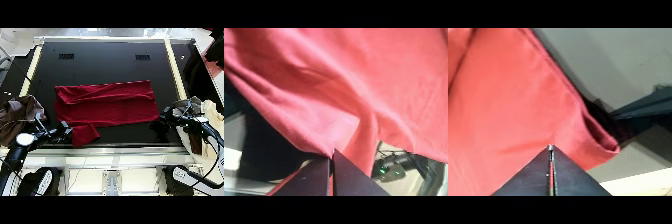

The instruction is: Fold the shirts.

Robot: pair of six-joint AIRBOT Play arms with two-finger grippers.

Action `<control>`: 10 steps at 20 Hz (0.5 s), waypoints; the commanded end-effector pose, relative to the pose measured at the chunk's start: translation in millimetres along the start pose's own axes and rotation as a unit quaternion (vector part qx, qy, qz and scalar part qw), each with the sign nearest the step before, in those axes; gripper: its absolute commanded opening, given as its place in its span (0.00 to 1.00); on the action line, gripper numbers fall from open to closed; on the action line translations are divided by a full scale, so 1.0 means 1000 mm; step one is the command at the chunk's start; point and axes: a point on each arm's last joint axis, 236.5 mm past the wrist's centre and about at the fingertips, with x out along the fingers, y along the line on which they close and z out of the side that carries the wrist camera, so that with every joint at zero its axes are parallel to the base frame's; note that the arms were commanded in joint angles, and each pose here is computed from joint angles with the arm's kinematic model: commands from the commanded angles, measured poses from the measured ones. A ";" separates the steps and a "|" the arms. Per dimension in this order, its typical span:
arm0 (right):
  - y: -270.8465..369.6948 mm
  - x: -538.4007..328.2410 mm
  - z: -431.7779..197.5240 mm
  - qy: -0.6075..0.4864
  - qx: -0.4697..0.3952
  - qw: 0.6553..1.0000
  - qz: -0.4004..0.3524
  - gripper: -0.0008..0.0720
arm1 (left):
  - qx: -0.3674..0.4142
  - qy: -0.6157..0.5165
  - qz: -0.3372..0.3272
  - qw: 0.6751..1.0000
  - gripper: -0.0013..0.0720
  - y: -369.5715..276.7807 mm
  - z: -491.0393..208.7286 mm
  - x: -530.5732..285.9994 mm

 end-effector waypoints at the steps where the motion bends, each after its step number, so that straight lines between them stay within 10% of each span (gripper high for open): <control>1: 0.010 -0.015 -0.016 0.041 -0.060 0.997 -0.006 0.43 | 0.022 -0.005 -0.002 1.000 0.04 -0.004 0.002 -0.004; 10: -0.025 -0.019 -0.013 0.002 0.049 0.996 -0.073 0.66 | 0.022 -0.002 -0.001 1.000 0.04 -0.004 0.000 -0.004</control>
